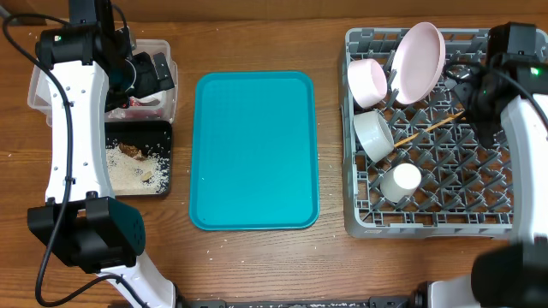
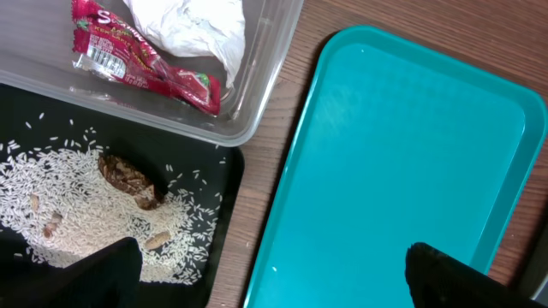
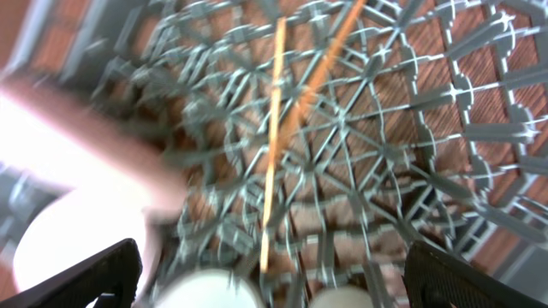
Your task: Sort waste into correct bins and load items into the dishwasher
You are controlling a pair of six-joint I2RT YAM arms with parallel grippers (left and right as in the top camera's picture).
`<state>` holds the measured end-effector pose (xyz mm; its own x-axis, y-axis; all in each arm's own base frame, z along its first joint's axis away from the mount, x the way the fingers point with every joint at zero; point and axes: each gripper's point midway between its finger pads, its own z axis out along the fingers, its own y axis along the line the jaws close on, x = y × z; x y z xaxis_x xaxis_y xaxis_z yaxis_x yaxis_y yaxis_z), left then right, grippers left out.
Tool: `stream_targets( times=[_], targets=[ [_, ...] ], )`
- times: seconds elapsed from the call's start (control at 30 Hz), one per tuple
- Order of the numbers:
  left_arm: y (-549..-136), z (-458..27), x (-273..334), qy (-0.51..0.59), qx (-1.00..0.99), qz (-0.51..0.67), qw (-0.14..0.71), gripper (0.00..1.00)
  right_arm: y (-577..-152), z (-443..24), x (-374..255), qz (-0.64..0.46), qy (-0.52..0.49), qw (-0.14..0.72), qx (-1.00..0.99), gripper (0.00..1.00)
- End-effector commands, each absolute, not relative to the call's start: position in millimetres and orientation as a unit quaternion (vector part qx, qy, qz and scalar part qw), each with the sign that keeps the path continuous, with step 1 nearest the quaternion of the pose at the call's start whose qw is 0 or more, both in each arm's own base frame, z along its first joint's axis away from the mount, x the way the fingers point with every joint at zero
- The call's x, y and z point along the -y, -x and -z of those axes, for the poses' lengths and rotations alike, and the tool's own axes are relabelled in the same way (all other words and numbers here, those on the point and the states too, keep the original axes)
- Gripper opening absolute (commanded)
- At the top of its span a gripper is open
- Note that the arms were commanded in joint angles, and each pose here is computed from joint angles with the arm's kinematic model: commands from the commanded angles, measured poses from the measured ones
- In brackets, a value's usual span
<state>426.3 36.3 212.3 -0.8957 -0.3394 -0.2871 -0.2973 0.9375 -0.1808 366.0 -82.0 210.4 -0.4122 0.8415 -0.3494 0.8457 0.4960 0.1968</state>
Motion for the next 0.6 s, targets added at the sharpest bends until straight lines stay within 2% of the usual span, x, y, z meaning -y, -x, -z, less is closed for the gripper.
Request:
stream_targets(
  times=[0.0, 0.27, 0.57],
  targets=[
    [-426.2, -225.9, -37.4, 0.158, -0.969, 0.067, 0.178, 1.00, -336.2, -284.5, 56.3, -0.029, -0.436, 0.286, -0.853, 1.00],
    [-426.2, -225.9, -37.4, 0.158, -0.969, 0.067, 0.178, 1.00, -275.4, -334.8, 25.5, -0.073, -0.392, 0.335, -0.854, 1.00],
    [-426.2, -225.9, -37.4, 0.158, -0.969, 0.067, 0.178, 1.00, -213.4, -347.6, 49.1, -0.009, -0.413, 0.356, -0.838, 1.00]
  ],
)
